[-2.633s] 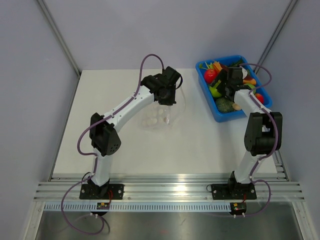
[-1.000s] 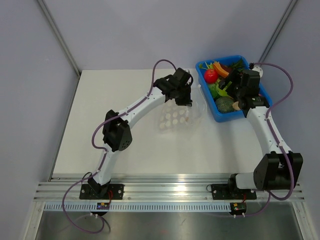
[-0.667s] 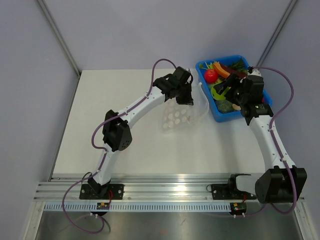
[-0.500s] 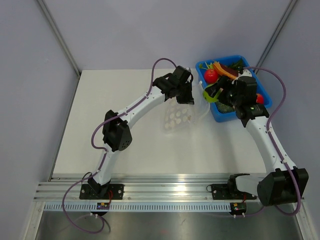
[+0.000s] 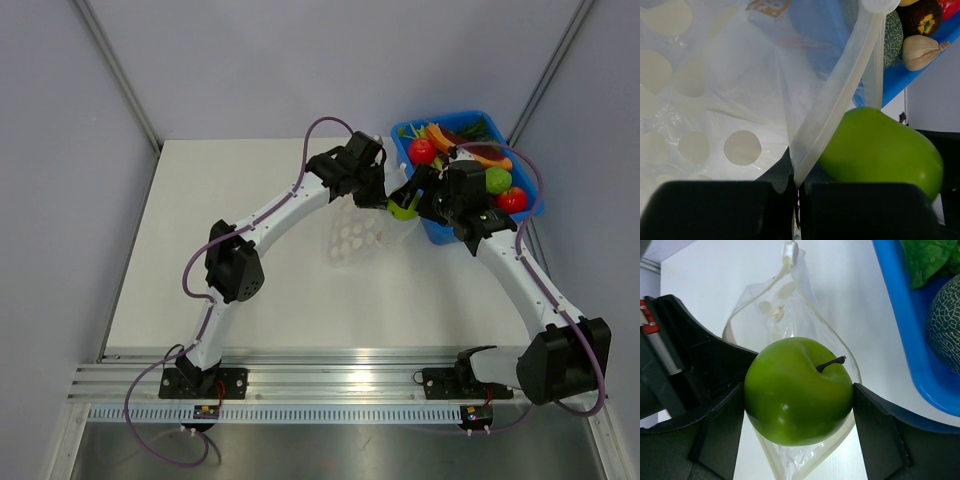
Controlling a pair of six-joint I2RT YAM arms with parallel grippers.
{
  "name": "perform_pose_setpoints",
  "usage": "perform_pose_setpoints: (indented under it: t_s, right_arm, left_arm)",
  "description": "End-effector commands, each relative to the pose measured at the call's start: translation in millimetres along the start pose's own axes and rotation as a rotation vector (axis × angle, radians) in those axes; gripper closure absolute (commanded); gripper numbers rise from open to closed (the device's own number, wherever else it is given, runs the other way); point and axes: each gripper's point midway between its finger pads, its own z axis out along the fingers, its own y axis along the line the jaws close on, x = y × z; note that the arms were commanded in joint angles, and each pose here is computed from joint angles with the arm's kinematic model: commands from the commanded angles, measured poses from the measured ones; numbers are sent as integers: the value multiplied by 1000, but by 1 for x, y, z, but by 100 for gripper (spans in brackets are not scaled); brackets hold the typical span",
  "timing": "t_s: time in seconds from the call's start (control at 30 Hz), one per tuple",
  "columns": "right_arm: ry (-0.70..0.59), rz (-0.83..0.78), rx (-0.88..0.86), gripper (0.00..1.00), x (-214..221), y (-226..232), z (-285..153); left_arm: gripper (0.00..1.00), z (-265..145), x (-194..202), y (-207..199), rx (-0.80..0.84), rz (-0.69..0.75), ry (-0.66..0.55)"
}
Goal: Place the food in the zip-top bag and seal the zipper
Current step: Place the fake fruit in the zipper food storage bag, then adjust the zipper food storage bag at the center of the board.
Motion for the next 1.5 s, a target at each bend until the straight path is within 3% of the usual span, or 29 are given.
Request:
perform_pose_setpoints:
  t_s: [0.0,0.13,0.37,0.5,1.0,1.2,1.4,1.47]
  right_arm:
    - [-3,-19,29,33,3,-7,5]
    - [11,-26,47,29,7,-12,9]
    - [14,-59,59,6,3,-13,6]
    - [15,-68,51,1,0,-9,3]
    - [-82,-82,108,1,-25,-11,-17]
    - [-48,-97,174,20,-13,-30,-7]
    - [-1,-57,170,30,9,-38,3]
    - [26,-45,160,39,18,-39,6]
  left_arm:
    - [100,-30,-18,-32,105,41,-55]
    - [100,-35,-18,-35,119,49,-51]
    - [100,-43,-19,-40,135,66,-57]
    - [100,-43,-18,-41,143,66,-52]
    - [100,-44,-15,-34,116,91,-45]
    - [100,-52,-13,-34,122,94,-54]
    - [100,-59,-15,-33,116,103,-59]
    - [100,-61,-15,-34,119,105,-60]
